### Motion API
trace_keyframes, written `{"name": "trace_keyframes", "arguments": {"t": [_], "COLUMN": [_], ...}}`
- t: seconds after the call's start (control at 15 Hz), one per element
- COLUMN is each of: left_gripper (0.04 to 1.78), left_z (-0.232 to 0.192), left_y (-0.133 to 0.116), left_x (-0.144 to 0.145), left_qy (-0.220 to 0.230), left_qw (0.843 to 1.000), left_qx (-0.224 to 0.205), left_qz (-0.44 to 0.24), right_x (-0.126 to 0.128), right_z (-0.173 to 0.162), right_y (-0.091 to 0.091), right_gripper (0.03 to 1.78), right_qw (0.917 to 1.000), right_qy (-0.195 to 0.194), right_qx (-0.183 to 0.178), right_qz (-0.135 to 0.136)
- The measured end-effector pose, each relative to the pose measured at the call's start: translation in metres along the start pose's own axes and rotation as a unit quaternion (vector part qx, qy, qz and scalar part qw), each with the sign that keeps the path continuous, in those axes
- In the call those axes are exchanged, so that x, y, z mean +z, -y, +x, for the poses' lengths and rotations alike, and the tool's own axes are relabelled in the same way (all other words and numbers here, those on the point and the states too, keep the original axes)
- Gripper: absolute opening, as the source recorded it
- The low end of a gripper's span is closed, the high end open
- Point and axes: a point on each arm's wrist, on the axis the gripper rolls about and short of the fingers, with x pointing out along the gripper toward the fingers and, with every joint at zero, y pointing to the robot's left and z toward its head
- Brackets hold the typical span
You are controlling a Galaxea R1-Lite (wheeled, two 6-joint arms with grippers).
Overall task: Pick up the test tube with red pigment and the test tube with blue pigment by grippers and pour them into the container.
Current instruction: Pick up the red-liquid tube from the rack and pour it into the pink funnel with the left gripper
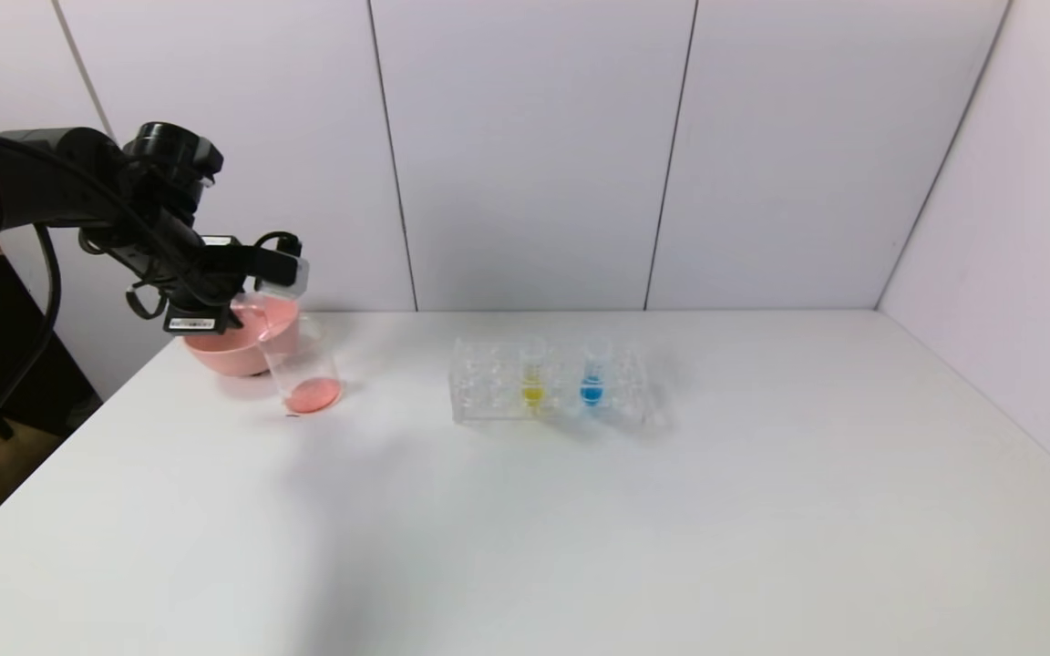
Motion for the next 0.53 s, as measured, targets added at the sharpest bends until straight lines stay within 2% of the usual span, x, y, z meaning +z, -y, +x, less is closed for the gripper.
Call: {"name": "trace_keyframes", "arguments": {"t": [0.53], "left_gripper": [0.50], "left_z": [-0.0008], "left_y": [0.0012], "left_x": [0.0048], "left_qy": [-0.010], "left_qw": [1.000], "left_qx": [-0.003], "left_qz": [0.001], "right_x": [0.0000], "right_z": [0.0000], "right_y": [0.0000], "right_gripper": [1.77], "right_qw": [1.0000], "right_qy": [0.000], "right_qx": [0.000], "right_qz": [0.000]}}
